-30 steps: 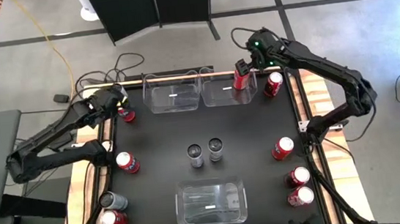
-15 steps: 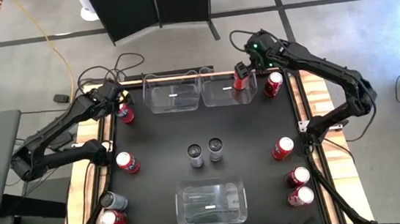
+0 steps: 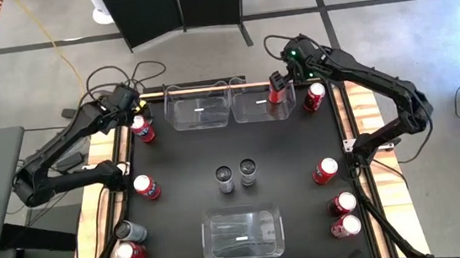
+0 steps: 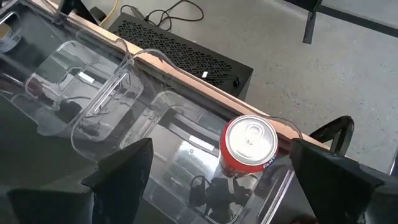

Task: Sort soda cans
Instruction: Put the top orange soda can into the top right transparent bin

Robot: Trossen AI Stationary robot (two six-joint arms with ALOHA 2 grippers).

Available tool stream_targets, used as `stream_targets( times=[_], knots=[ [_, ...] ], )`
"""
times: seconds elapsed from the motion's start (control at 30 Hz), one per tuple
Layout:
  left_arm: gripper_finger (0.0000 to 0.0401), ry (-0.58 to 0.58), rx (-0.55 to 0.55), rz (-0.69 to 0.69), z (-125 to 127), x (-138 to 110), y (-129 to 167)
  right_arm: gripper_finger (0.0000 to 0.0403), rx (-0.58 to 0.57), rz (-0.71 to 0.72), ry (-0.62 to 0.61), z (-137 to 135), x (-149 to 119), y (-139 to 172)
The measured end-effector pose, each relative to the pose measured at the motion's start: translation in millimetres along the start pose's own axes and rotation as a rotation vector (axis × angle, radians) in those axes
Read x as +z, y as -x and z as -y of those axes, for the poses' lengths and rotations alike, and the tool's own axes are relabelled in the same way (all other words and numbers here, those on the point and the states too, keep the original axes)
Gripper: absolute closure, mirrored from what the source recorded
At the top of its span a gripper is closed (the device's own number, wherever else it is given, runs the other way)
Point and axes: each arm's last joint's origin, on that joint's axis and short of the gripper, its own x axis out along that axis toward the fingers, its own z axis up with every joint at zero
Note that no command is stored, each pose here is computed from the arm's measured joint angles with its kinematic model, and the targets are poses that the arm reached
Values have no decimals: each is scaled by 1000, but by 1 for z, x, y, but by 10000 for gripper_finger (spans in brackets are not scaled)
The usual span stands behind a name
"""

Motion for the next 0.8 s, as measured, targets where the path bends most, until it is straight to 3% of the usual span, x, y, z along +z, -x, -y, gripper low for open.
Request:
stream_targets(
  times=[0.4, 0.57, 0.8],
  knots=[
    [12, -122, 208, -149, 14, -2, -46, 11, 13, -8, 1, -2, 1, -6],
    [12, -134, 233, -244, 20, -4, -66, 11, 14, -15, 4, -2, 0, -6],
    [17, -150, 229, -260, 26, -4, -76, 12, 16, -21, 26, -2, -1, -6]
  ],
)
